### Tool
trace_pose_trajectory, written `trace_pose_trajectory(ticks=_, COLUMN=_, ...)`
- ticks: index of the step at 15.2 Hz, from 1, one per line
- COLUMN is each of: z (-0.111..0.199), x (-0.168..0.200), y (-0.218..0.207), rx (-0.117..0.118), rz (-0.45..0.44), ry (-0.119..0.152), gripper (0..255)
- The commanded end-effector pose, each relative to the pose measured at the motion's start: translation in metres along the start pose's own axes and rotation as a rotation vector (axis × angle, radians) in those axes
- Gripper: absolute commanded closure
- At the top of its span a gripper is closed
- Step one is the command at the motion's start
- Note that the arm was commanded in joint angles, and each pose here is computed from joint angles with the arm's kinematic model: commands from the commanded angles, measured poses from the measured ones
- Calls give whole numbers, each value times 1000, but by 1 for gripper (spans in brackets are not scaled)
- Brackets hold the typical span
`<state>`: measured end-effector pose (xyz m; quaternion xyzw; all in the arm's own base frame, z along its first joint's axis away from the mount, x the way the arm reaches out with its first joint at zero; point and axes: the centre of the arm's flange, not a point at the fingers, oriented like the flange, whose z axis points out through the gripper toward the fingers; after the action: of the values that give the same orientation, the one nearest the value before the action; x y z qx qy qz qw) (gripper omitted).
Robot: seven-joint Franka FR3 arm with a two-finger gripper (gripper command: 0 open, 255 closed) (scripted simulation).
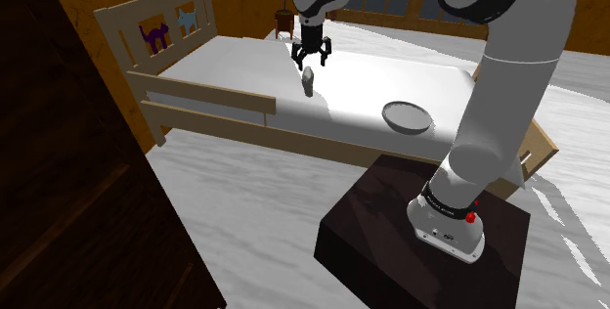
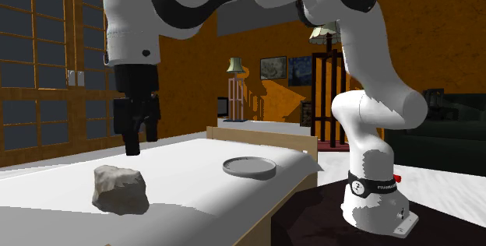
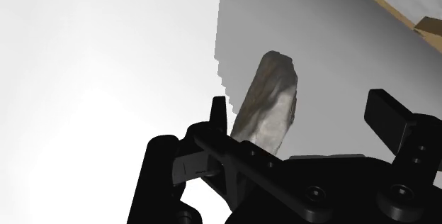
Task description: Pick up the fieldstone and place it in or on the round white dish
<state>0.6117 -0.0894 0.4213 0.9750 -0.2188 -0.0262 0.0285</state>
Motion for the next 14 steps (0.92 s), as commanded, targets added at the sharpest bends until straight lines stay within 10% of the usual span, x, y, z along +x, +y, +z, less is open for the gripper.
trace_pose_trajectory(ticks=1, z=16, x=25, y=0, rx=-11, rz=30, ry=-7, gripper=0)
trace_pose_trajectory(ticks=14, z=75, x=55, y=3, rx=-25, rz=70, ry=-17, gripper=0)
